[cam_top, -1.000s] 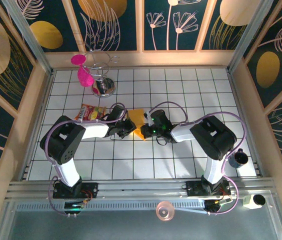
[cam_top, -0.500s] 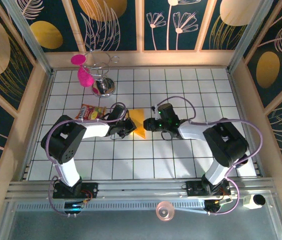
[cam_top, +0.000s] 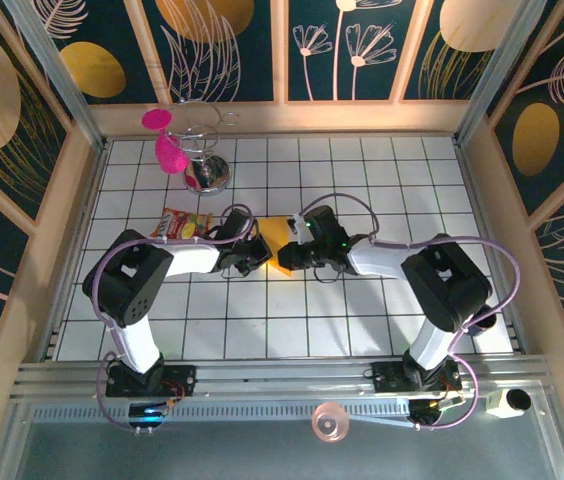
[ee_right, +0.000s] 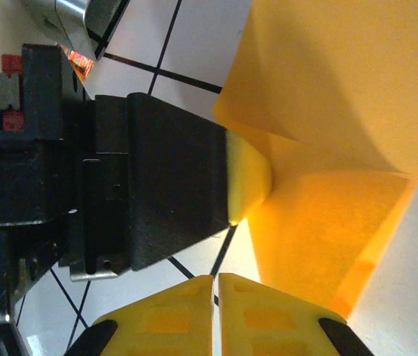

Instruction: Fold a paper plane with a square sheet of paper (pick it up from the middle)

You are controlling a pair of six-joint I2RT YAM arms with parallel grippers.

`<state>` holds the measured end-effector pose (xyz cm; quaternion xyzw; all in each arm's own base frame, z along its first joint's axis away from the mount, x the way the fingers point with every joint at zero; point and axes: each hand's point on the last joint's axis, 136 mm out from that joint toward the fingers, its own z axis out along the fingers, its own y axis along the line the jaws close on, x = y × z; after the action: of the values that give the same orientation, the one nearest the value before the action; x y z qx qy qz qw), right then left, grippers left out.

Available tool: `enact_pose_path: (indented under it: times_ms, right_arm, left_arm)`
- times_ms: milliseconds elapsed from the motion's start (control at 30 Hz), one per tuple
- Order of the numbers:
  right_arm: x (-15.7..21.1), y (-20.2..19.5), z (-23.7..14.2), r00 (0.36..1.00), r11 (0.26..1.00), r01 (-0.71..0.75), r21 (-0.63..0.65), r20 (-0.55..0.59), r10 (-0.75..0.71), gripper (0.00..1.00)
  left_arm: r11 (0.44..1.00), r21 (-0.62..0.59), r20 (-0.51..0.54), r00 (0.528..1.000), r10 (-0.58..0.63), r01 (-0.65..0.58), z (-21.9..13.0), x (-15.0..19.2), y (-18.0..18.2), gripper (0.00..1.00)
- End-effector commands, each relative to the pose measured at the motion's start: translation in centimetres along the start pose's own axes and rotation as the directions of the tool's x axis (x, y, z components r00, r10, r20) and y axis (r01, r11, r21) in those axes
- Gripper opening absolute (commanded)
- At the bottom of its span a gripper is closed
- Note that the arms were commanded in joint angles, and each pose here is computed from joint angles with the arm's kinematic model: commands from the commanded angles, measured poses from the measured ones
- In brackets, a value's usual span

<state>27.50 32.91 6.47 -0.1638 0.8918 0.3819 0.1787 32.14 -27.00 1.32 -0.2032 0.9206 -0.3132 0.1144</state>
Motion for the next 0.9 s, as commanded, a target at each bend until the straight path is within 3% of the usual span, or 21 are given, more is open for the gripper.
enact_pose_path:
  times_ms: [0,867]
  right_arm:
    - [0.6,0.4,0.9,0.998,1.000,-0.012,-0.008,-0.055,0.012,0.10]
    - [2.5,-3.5,2.7,0.989,0.989,-0.076,0.127,-0.118,0.091,0.10]
  left_arm:
    - [0.998,-0.058,-0.026,1.000,0.004,-0.006,0.5,0.7,1.3,0.07]
    - [0.998,-0.050,-0.032,0.998,0.045,-0.047,0.5,0.1,0.1,0.09]
